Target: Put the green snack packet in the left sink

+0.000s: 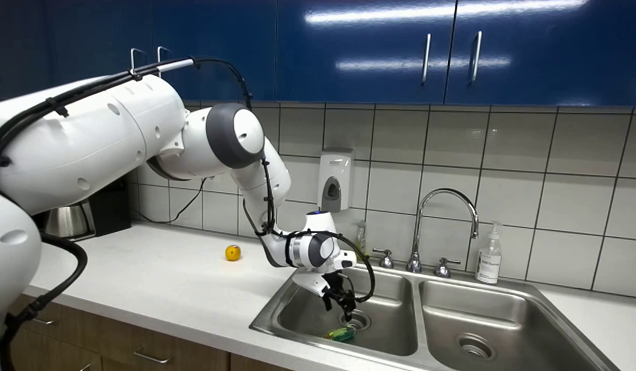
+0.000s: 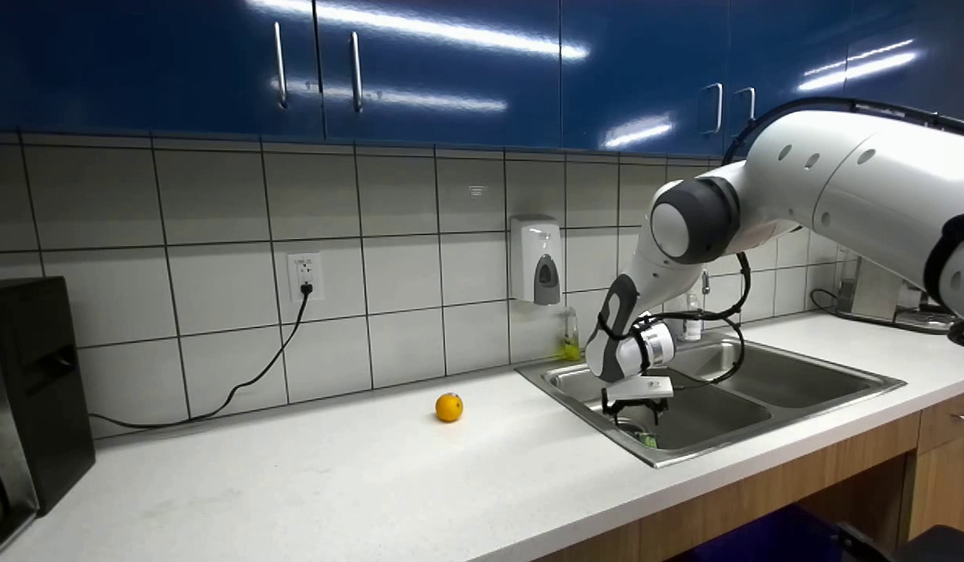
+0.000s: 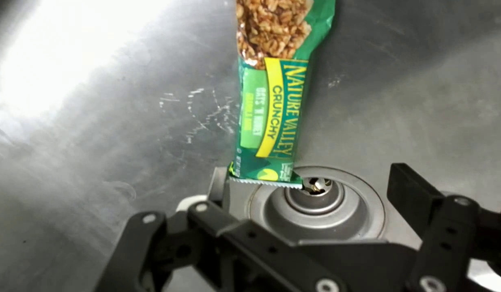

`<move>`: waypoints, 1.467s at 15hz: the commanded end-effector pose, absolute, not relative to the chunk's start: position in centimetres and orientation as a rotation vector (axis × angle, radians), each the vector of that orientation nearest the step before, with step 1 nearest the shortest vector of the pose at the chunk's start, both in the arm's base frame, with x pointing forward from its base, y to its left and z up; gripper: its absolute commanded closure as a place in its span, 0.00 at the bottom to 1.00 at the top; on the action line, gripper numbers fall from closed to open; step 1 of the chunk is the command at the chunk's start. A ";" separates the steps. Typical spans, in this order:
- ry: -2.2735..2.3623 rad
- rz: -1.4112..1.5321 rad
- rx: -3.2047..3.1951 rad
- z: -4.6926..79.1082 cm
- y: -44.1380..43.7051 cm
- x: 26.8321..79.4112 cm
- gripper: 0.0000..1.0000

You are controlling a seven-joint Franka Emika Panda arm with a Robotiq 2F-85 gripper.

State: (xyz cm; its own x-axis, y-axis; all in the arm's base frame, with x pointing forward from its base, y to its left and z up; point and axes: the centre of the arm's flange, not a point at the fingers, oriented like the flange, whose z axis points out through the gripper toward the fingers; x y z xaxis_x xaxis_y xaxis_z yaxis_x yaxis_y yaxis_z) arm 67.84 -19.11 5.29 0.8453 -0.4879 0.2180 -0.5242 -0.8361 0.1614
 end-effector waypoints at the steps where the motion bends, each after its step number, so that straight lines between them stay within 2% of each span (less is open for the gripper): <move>1: -0.781 0.263 2.783 8.7 -17.9 67.6 0.00; 5: -0.759 0.295 2.768 11.0 -17.5 67.9 0.00; 11: -0.488 0.272 2.892 14.0 -16.0 67.2 0.00; 15: -0.271 0.185 2.973 15.5 -13.9 66.6 0.00; 22: -0.182 -0.036 2.973 17.2 -12.1 64.2 0.00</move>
